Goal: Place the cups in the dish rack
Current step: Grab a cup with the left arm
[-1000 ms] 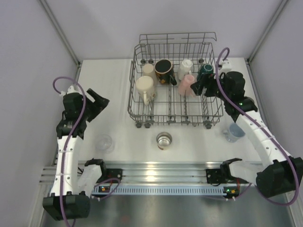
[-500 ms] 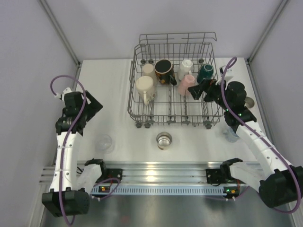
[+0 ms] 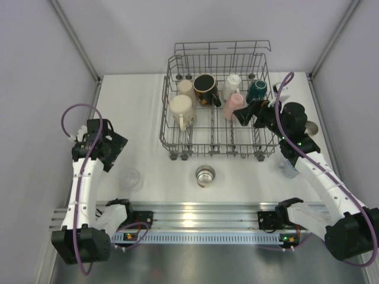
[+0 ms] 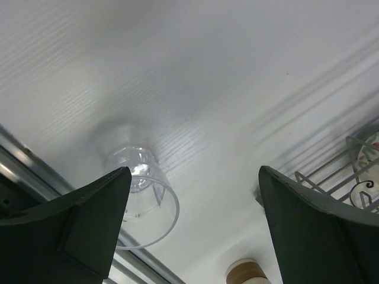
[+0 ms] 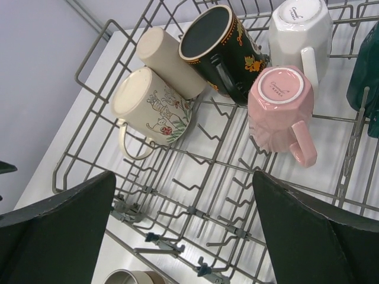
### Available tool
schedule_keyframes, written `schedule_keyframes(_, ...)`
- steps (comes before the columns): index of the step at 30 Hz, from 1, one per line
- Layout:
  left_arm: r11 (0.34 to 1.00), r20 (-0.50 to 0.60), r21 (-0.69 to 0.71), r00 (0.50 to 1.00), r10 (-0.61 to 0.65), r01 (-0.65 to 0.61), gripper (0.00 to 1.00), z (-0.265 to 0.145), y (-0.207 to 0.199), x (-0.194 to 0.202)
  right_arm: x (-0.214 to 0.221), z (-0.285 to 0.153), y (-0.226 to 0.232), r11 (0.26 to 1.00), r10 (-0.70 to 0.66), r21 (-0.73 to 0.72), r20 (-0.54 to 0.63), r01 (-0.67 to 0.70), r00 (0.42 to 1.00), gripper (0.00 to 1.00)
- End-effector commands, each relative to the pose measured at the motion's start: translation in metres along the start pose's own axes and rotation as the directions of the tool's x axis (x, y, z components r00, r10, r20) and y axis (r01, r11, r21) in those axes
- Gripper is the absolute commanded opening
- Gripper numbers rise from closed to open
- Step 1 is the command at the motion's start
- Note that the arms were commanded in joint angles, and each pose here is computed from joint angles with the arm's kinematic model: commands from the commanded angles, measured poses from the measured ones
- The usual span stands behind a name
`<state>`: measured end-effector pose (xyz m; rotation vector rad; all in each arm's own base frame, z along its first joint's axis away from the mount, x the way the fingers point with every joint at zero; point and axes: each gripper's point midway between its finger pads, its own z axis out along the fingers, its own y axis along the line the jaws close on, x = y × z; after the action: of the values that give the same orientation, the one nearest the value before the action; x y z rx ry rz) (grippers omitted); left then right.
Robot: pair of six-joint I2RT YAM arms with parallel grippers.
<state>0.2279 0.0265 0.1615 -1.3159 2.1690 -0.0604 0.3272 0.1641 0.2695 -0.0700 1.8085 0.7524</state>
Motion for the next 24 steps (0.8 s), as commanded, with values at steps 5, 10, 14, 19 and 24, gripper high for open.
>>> schedule_keyframes(5,0.993,0.011,-0.072,0.996,-0.094,0.094,0.95,-0.033,0.020,0.000,-0.012,-0.004,0.011,0.999,-0.037,-0.030,0.045,0.038,0.998,0.99)
schedule_keyframes(10,0.985,-0.061,-0.048,0.983,-0.171,0.168,0.93,-0.032,0.021,0.020,-0.010,-0.003,0.010,0.999,-0.038,-0.028,0.040,0.039,0.998,0.99)
schedule_keyframes(14,0.975,-0.081,-0.109,0.976,-0.203,0.194,0.93,-0.019,0.032,0.032,-0.011,-0.004,0.011,0.998,-0.045,-0.030,0.039,0.046,0.998,0.99)
schedule_keyframes(19,0.963,-0.157,-0.170,0.959,-0.235,0.208,0.93,-0.006,0.036,0.051,-0.012,-0.006,0.010,0.998,-0.048,-0.026,0.044,0.049,0.998,0.99)
schedule_keyframes(24,0.959,-0.185,-0.200,0.953,-0.239,0.202,0.93,0.011,0.037,0.060,-0.010,-0.005,0.010,0.999,-0.047,-0.024,0.039,0.048,0.998,0.99)
